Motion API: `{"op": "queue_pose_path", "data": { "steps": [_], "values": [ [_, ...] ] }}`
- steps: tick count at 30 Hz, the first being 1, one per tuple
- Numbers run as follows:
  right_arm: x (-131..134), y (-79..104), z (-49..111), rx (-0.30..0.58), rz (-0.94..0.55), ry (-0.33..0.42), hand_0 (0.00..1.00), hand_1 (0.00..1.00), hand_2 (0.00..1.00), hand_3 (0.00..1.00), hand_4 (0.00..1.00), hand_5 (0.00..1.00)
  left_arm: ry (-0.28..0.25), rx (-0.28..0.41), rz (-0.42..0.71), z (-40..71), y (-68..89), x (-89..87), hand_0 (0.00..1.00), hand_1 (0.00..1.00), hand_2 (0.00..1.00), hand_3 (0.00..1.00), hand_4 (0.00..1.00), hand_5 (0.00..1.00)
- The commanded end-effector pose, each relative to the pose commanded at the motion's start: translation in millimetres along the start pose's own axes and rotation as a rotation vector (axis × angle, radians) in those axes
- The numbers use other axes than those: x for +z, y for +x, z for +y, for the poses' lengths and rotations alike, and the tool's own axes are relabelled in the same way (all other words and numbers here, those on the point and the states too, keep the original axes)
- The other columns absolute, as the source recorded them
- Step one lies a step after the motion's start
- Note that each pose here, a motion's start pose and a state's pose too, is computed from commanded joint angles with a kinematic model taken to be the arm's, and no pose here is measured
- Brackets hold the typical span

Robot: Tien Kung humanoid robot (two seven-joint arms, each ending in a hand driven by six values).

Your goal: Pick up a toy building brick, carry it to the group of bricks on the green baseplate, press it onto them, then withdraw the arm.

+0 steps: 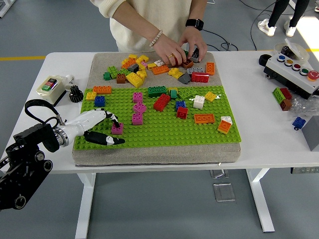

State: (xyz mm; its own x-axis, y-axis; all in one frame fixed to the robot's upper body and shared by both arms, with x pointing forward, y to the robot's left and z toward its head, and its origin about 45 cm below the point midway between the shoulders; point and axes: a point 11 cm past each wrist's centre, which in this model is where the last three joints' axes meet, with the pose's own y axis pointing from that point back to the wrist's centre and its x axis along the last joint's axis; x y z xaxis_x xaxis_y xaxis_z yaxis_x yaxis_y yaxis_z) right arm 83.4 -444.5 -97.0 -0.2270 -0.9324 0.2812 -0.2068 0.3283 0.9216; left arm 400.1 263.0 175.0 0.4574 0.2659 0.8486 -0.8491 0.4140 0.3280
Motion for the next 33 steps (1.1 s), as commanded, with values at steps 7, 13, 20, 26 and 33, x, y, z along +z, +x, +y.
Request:
{"op": "queue_pose_path", "data": {
  "steps": [7,13,20,26,33],
  "values": [
    [-0.6,-0.4,0.0,-0.001,-0.003,0.002,0.750,0.678,0.724,0.650,0.908,0.490,0.005,0.000,0.004,-2.1,0.6,-1.3,0.998,0.897,0.862,0.627,0.998,0.671],
    [-0.1,-0.4,0.0,-0.001,-0.004,0.001,0.750,0.678,0.724,0.650,0.908,0.490,0.015,-0.009,0.005,-1.3,-2.4,-4.9,0.998,0.896,0.860,0.625,0.998,0.669],
    [-0.5,-0.1,0.0,-0.002,-0.004,0.002,0.752,0.678,0.725,0.650,0.908,0.490,0.026,-0.010,0.003,-0.8,-2.5,-8.7,0.998,0.896,0.859,0.625,0.998,0.668],
    [-0.8,-0.3,0.0,-0.002,-0.005,0.002,0.752,0.677,0.724,0.650,0.908,0.490,0.027,-0.017,0.005,-1.3,-5.2,-8.9,0.998,0.895,0.860,0.626,0.998,0.668],
    [-0.7,-0.7,0.0,-0.002,-0.003,0.002,0.753,0.677,0.725,0.650,0.908,0.490,0.021,-0.016,0.010,-2.4,-6.4,-7.0,0.998,0.894,0.858,0.624,0.998,0.657]
  ]
}}
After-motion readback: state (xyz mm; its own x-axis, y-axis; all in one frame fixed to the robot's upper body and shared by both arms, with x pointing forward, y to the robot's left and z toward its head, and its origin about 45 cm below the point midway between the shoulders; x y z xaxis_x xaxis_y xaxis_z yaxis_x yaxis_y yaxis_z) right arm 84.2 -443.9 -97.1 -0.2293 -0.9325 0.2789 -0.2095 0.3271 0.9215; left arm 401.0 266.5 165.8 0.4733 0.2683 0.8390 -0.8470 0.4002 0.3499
